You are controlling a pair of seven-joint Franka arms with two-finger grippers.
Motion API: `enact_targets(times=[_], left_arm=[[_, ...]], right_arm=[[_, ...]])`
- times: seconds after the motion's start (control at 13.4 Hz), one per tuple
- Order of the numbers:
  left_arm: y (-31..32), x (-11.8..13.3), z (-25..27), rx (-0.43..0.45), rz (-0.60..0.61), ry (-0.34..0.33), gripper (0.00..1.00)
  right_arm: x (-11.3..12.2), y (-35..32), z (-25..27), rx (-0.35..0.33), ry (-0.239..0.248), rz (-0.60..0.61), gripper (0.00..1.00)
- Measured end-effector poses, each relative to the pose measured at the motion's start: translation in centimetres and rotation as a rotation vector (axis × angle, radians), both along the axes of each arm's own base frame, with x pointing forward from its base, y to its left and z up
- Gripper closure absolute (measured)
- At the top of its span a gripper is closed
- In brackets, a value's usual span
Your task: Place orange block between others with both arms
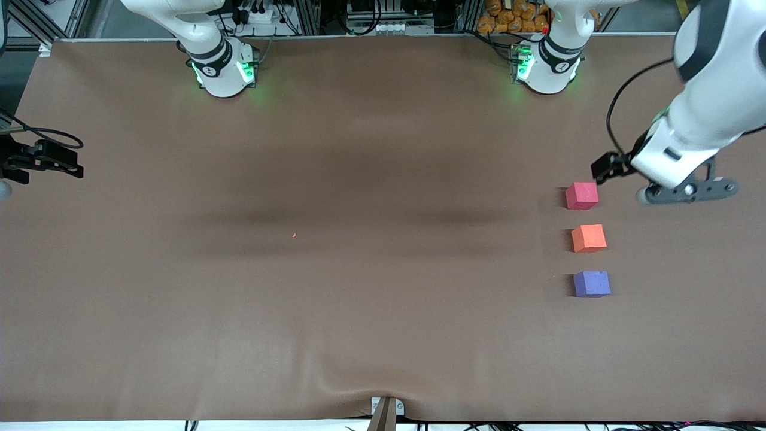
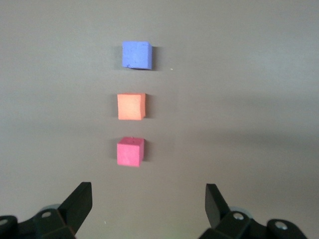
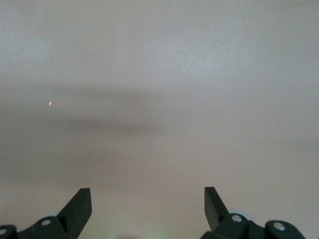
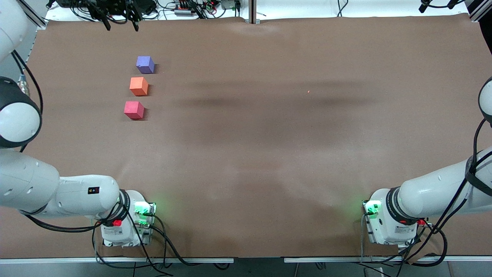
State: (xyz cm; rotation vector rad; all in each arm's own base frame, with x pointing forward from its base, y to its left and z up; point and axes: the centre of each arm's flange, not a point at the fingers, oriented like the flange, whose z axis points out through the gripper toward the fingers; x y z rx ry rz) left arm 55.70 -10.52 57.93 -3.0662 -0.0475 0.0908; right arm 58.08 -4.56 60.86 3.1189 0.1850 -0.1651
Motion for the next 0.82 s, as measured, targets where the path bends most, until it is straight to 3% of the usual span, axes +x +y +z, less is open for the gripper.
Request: enact_targets(times=[0.37,0.82], left_arm=[[0.2,-2.0,5.8,-0.022,-0.036,-0.021,0.00],[2.0,-3.0,7.3,-0.018,-0.094,0.049,0.00]], right_arm=[[0.0,0.0,0.0,0.000,0.000,0.000,0.00],[0.0,0.0,0.0,0.000,0.000,-0.001,0.00]])
